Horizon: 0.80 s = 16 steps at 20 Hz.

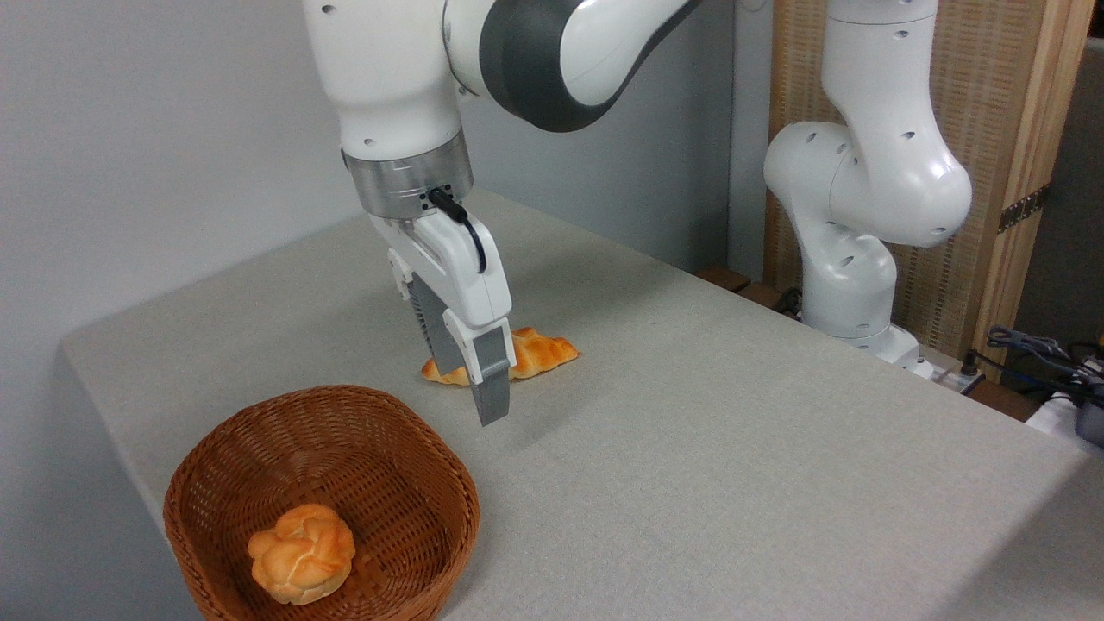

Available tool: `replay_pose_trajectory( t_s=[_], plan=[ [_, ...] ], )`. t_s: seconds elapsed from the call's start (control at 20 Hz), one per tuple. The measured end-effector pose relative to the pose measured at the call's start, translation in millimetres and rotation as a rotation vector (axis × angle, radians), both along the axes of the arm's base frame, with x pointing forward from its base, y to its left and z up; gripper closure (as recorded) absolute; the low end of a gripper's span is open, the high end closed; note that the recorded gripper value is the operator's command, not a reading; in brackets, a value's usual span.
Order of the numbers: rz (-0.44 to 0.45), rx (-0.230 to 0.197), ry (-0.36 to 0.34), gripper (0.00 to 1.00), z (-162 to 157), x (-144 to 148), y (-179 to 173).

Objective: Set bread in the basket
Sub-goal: 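Lower the open gripper down over the golden croissant, then close the gripper fingers around the middle of the croissant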

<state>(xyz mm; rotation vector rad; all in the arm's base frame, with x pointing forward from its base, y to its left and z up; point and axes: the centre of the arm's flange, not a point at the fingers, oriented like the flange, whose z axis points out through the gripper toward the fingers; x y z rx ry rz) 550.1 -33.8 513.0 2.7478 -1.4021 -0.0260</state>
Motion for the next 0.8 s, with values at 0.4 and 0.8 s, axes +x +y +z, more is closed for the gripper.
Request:
replay_pose_trajectory(
  t_s=[0.4,0.8],
  plan=[
    [-0.272,-0.005,0.071,0.0,-27.8,-60.2,-55.5],
    [-0.449,0.003,0.133,0.0,-55.6,-95.6,-118.7]
  ],
)
